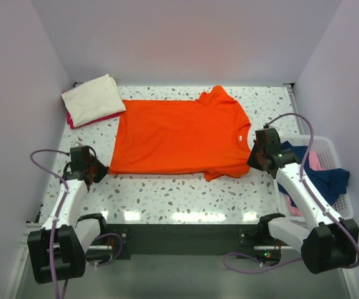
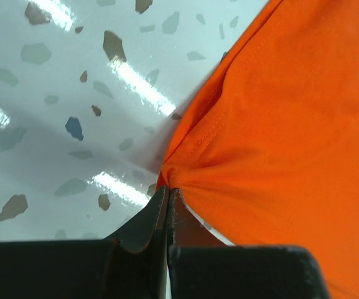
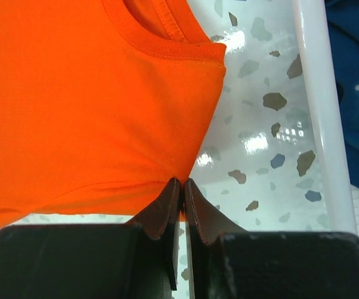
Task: Fold and stack the t-shirts
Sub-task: Flatten the tshirt out, then fold the tshirt
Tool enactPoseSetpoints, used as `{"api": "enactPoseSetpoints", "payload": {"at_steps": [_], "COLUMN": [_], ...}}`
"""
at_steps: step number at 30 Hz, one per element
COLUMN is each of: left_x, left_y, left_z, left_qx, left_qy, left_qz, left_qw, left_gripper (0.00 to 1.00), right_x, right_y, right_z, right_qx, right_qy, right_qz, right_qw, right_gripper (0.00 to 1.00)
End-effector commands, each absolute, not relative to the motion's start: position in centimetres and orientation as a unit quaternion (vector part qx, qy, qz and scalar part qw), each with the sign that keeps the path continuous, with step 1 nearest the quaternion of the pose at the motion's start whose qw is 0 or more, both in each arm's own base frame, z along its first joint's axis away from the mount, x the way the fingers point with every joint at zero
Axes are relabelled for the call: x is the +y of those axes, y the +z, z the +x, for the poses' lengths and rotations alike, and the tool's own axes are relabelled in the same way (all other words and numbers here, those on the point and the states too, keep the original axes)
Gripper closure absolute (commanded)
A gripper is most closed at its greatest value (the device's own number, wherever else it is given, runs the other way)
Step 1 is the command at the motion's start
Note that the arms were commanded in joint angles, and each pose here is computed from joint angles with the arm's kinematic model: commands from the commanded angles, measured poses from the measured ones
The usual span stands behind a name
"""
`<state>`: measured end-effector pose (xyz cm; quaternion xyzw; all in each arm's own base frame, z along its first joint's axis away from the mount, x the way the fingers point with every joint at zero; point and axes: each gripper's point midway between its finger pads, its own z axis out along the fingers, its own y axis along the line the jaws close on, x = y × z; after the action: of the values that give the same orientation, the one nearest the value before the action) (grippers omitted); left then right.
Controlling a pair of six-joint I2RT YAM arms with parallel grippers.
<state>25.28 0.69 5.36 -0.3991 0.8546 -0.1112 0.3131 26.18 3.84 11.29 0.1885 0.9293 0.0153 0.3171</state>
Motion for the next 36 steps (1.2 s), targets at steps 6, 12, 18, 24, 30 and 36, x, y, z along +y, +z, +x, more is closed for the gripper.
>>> {"api": "enactPoseSetpoints", "payload": {"at_steps": [6, 12, 18, 24, 30, 36], "left_x": [0.7, -1.1, -1.4, -1.5, -1.0, -1.6], "left_y": [7.2, 7.1, 6.7, 6.6, 7.8, 8.8], "left_z": [24.4, 27.8, 29.7, 30.3, 32.0, 31.7], "left_qx": [0.842, 0.847, 0.854, 0.854, 0.856, 0.859], "left_qy": [-0.115, -0.179, -0.188, -0.191, -0.187, -0.199], "left_qz": [-0.405, -0.368, -0.359, -0.357, -0.354, -0.344], "left_qw": [0.337, 0.34, 0.325, 0.326, 0.326, 0.323], "left_gripper": [0.94, 0.94, 0.94, 0.94, 0.96, 0.94], "right_x": [3.7, 4.8, 5.1, 5.0, 5.1, 5.0], "right_y": [13.0, 11.6, 10.5, 11.4, 11.8, 11.6], "right_z": [24.7, 28.5, 31.4, 33.5, 34.7, 32.9], "right_qx": [0.924, 0.929, 0.931, 0.926, 0.928, 0.931], "right_qy": [0.027, 0.032, 0.021, 0.013, 0.01, 0.016], "right_qz": [0.192, 0.191, 0.192, 0.188, 0.19, 0.188], "right_qw": [0.329, 0.314, 0.31, 0.326, 0.319, 0.314], "right_gripper": [0.89, 0.89, 0.79, 0.75, 0.91, 0.79]}}
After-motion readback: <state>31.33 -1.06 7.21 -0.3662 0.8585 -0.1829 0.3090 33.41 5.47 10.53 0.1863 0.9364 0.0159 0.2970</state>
